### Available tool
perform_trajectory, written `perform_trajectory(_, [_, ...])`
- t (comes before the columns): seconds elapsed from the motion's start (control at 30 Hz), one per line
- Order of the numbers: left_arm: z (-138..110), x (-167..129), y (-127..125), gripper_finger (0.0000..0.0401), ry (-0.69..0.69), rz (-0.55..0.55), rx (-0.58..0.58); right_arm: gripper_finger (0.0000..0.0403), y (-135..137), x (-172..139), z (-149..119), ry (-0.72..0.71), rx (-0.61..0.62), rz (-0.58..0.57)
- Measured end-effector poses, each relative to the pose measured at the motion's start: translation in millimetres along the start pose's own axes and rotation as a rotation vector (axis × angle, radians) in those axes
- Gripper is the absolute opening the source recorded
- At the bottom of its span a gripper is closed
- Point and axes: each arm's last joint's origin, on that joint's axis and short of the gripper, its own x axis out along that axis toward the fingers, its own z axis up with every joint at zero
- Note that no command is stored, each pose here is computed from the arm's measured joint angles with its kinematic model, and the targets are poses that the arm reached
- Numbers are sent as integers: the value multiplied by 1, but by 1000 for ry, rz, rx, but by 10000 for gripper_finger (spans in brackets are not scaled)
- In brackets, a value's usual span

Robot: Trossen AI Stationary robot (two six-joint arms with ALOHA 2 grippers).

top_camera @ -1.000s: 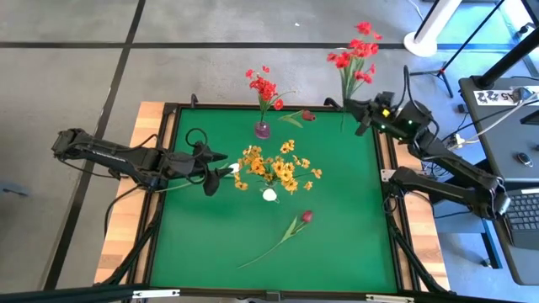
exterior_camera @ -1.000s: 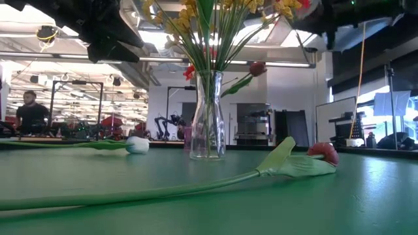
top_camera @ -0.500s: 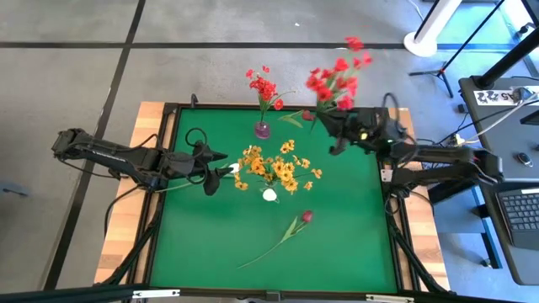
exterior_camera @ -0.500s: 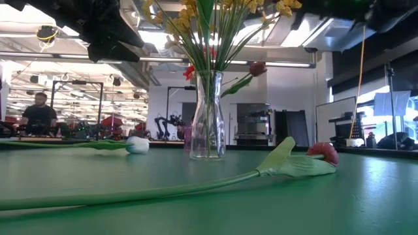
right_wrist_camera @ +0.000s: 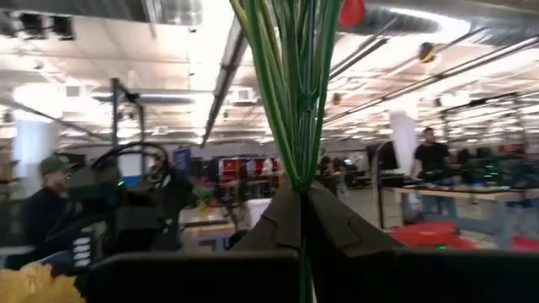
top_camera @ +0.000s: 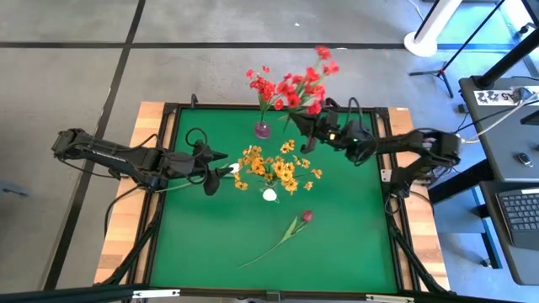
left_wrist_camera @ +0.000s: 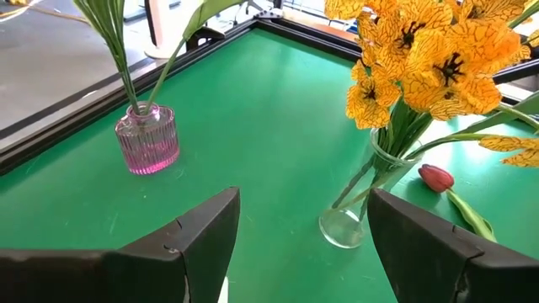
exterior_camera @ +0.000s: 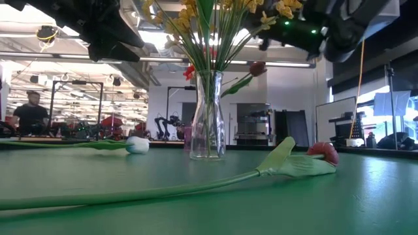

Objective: Sort flowers into vase by color
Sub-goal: Put the red flowers into the pink vase

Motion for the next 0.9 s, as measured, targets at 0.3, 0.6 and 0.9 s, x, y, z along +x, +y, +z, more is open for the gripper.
perform_trajectory(0.3, [0, 0, 0, 254, 1, 1, 15, 1, -3, 24, -30, 61, -45, 23])
perform_trajectory(0.6, [0, 0, 0, 254, 1, 0, 29, 1, -7, 44, -59, 98, -80, 7])
perform_trajectory(0.9, [0, 0, 0, 254, 1, 0, 39, 1, -21, 48, -74, 125, -127, -1])
